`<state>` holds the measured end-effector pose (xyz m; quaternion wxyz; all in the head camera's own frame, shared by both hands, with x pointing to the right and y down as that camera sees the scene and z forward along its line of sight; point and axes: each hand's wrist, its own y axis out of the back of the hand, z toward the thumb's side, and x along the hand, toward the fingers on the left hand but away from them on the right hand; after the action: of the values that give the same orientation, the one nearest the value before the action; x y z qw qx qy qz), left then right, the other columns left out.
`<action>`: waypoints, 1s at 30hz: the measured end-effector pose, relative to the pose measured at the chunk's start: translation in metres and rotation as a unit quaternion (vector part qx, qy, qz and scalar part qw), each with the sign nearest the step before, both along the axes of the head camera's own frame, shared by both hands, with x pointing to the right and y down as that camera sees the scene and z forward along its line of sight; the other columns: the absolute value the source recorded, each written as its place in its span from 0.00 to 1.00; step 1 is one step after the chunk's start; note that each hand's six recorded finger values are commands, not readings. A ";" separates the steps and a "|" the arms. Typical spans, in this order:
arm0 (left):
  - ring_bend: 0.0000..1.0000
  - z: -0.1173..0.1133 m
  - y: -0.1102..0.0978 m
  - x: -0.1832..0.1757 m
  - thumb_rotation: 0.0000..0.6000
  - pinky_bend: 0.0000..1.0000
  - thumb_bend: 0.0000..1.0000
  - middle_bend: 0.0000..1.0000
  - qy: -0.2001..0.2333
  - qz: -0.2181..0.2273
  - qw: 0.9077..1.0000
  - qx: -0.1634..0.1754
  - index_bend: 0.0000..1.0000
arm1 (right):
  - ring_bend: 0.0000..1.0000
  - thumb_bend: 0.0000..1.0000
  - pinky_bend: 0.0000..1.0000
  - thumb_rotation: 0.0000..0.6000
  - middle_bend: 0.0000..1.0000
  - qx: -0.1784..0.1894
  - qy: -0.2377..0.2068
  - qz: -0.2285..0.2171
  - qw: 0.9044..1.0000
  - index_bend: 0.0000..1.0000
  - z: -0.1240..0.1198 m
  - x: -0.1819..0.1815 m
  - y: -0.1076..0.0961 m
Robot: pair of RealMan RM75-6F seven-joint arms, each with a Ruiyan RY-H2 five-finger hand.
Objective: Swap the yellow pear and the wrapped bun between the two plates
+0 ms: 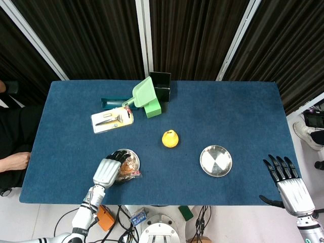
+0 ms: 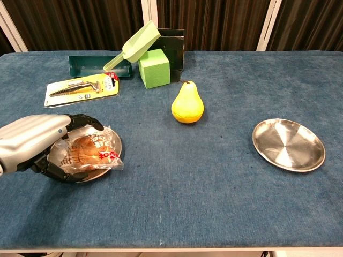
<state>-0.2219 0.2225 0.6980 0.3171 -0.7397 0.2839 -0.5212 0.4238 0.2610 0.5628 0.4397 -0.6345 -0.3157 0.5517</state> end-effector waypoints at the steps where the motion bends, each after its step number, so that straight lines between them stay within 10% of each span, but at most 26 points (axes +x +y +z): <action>1: 0.40 0.000 -0.001 0.001 1.00 0.53 0.23 0.41 0.001 -0.002 1.000 0.005 0.41 | 0.00 0.14 0.00 0.75 0.00 -0.001 0.000 0.000 1.000 0.00 0.001 0.000 0.000; 8: 0.51 -0.010 -0.011 0.017 1.00 0.60 0.33 0.58 0.025 -0.011 0.998 0.053 0.57 | 0.00 0.14 0.00 0.75 0.00 -0.007 0.002 0.002 1.000 0.00 0.004 0.000 -0.002; 21: 0.49 -0.030 -0.011 0.127 1.00 0.59 0.28 0.54 0.123 0.044 0.990 0.058 0.55 | 0.00 0.14 0.00 0.75 0.00 -0.016 -0.008 0.018 1.000 0.00 0.005 0.005 -0.010; 30: 0.08 -0.007 0.004 0.186 1.00 0.37 0.07 0.08 0.101 0.096 0.989 0.046 0.04 | 0.00 0.14 0.00 0.75 0.00 -0.031 -0.018 0.015 0.999 0.00 0.006 0.009 -0.014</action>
<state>-0.0364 0.2264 0.6914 0.3691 -0.7970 0.2655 -0.3976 0.4328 0.2474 0.5687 0.4060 -0.6530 -0.3157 0.5559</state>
